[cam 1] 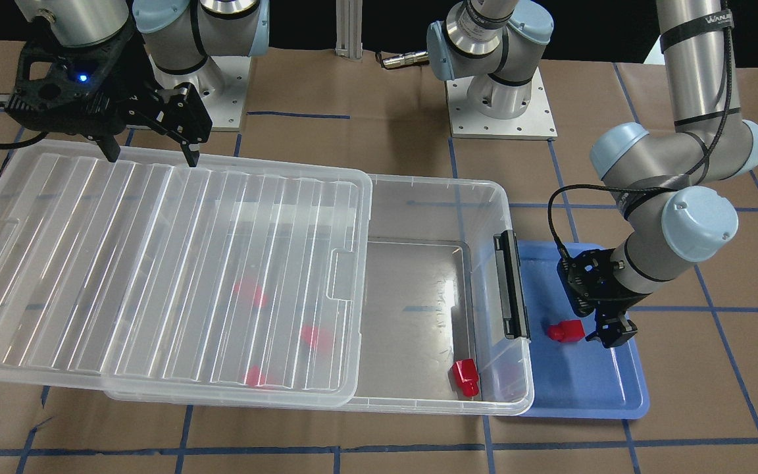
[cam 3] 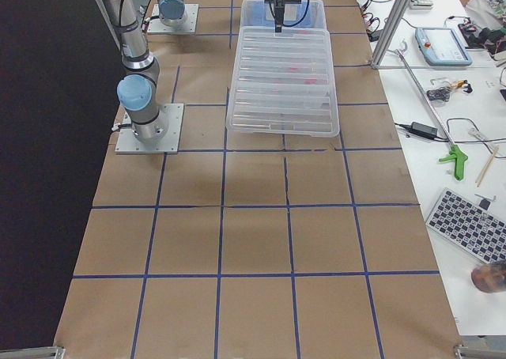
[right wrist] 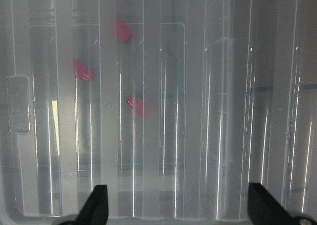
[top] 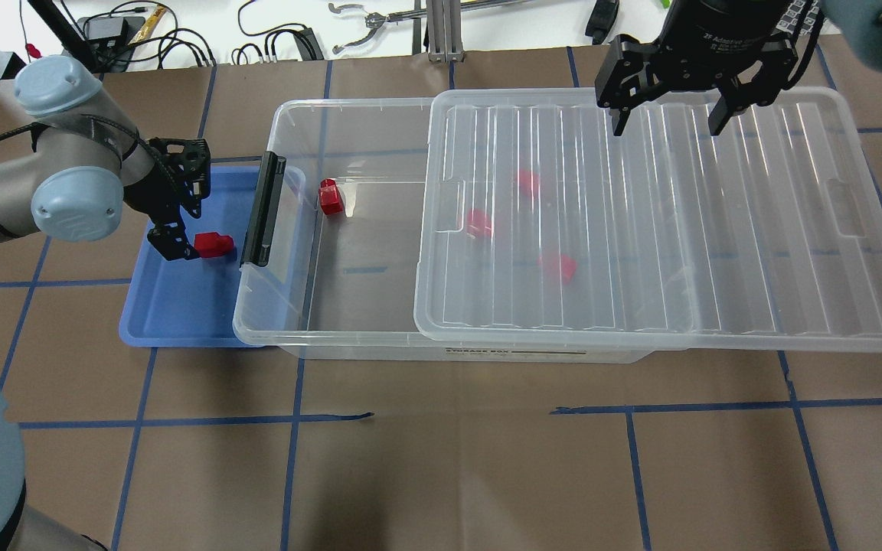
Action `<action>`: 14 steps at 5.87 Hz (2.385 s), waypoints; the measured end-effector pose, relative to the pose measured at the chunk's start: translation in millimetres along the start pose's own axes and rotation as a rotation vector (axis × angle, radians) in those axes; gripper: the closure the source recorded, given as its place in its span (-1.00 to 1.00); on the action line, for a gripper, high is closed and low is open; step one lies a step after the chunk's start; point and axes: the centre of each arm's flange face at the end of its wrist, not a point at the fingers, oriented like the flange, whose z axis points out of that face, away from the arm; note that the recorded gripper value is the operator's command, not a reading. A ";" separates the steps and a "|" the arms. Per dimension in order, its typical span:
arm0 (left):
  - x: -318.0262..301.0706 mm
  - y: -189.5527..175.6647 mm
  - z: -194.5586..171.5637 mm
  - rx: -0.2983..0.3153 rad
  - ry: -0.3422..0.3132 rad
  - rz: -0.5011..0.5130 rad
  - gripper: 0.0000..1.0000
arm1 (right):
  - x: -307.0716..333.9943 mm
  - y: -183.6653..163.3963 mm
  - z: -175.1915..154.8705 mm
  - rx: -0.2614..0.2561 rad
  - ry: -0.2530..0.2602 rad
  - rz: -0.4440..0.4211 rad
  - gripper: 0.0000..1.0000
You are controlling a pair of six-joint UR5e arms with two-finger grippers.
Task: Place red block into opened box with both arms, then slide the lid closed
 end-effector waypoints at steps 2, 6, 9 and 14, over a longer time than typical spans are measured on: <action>2.7 -1.3 19.5 -0.007 -0.018 0.020 -0.92 | 0.1 -0.6 4.5 -0.009 -0.001 0.001 -1.00; -5.6 0.0 49.9 -0.003 0.023 0.062 0.71 | 0.3 -0.6 5.5 -0.013 0.000 0.001 -1.00; -8.2 -5.3 13.7 -0.007 0.006 0.097 0.79 | 0.3 -0.1 7.3 -0.018 0.001 0.001 -1.00; 37.8 -110.8 -214.1 0.073 0.040 0.172 0.79 | 0.5 0.2 9.2 -0.022 0.001 0.002 -1.00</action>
